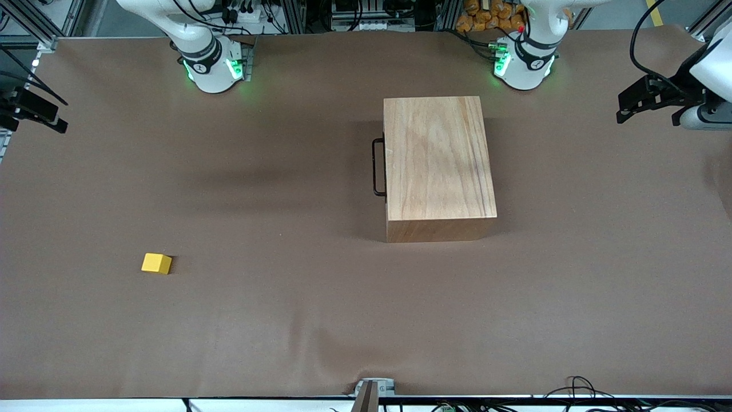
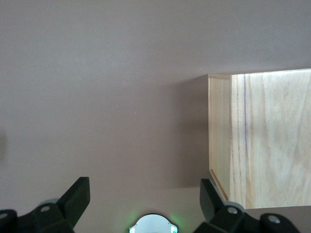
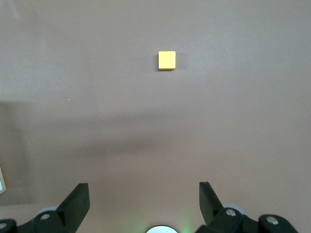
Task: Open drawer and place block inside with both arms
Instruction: 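Move the left gripper over the wooden box toward its black handle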
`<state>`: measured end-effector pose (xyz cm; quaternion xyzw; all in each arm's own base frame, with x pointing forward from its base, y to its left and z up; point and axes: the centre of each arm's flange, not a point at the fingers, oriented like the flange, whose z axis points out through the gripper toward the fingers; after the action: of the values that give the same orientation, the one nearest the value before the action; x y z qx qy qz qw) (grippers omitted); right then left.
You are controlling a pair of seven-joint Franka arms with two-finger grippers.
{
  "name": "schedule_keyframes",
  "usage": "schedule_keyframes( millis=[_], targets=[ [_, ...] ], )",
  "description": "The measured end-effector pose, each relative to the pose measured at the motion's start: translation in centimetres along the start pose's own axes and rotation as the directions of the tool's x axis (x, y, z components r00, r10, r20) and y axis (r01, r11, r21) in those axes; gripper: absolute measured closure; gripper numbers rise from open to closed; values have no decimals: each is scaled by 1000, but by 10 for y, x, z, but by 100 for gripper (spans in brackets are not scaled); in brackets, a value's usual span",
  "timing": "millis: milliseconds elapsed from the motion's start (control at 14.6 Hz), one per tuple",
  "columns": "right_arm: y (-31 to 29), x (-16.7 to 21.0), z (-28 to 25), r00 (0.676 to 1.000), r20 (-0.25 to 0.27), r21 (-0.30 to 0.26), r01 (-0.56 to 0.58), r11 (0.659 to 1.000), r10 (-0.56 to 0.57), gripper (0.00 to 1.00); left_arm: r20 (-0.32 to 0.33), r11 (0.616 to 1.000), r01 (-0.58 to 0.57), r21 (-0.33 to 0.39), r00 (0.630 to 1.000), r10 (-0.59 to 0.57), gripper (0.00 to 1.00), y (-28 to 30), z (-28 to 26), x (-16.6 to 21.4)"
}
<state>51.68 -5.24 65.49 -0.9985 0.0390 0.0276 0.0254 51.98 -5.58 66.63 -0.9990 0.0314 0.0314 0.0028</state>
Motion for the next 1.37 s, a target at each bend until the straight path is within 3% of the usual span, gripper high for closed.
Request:
schedule_keyframes(
  millis=[411, 754, 1028, 1371],
  targets=[
    [-1, 2, 3, 1000, 6, -2, 6, 1000, -6, 0, 4, 1000, 0, 0, 1000, 0, 0, 0, 2, 2],
    [-1, 4, 8, 1000, 16, -3, 5, 1000, -5, 0, 46, 997, -38, -64, 998, 41, 0, 22, 22, 14],
    [1, 7, 16, 999, 35, -5, 1, 1000, -1, 0, 81, 995, -63, -81, 994, 69, 0, 72, 44, 27],
    [1, 8, 18, 999, 45, -6, 1, 1000, 0, 0, 102, 997, 50, -56, 994, -44, 0, 178, 59, 25]
  ],
)
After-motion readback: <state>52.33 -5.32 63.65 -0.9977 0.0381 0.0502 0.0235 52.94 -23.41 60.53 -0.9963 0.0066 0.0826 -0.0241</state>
